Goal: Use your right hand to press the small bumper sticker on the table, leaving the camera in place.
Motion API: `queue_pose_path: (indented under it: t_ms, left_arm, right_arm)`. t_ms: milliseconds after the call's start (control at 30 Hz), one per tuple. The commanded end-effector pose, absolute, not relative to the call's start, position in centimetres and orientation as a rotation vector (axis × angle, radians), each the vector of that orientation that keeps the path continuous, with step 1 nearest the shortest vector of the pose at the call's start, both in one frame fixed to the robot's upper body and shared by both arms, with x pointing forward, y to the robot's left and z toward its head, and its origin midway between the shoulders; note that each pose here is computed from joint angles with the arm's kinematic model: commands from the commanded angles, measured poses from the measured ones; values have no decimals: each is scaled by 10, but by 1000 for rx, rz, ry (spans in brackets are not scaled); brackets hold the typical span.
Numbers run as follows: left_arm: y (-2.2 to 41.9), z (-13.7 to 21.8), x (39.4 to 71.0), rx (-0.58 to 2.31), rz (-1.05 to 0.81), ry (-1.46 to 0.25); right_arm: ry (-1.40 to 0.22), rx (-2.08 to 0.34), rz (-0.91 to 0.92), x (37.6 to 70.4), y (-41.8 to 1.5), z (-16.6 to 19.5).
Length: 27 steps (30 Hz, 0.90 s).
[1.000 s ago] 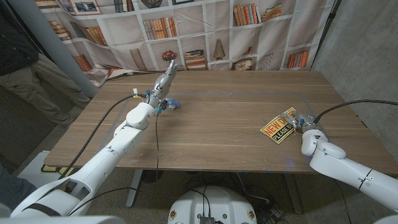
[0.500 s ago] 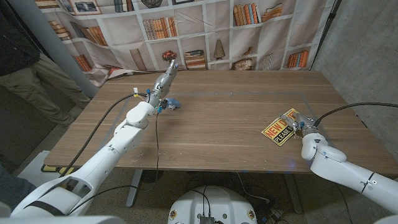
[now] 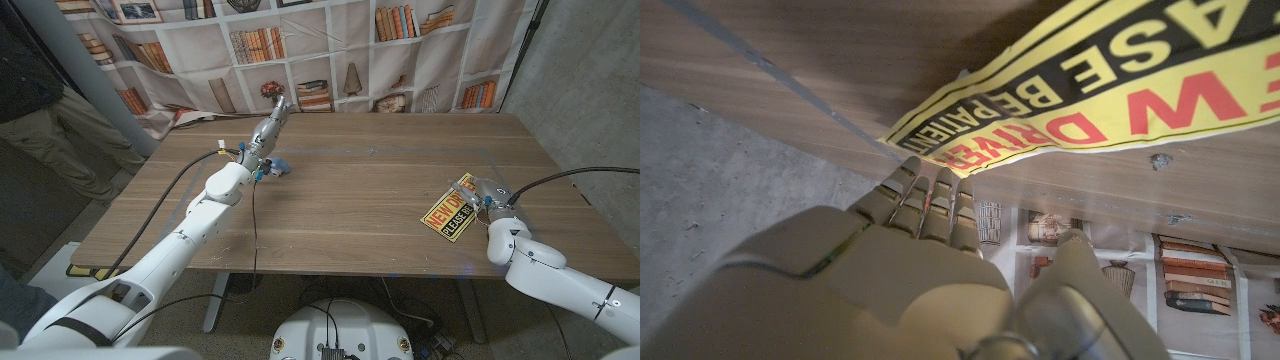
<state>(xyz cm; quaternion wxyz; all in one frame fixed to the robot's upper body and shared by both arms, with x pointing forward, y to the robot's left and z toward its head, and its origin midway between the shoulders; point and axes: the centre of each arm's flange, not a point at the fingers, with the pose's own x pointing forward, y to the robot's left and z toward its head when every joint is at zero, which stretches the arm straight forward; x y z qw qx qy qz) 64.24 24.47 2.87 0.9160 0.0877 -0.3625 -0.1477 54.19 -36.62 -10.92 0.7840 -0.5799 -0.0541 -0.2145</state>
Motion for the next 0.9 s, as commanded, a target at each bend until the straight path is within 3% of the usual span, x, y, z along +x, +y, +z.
queue_pose_path:
  t_ms: [33, 900]
  left_arm:
    - [242, 29, 644, 183, -315, -744]
    - [241, 32, 646, 186, -324, -750]
  right_arm:
    - [-170, -1268, -472, 532, -362, -104]
    - [-360, -1288, -385, 481, -344, -120]
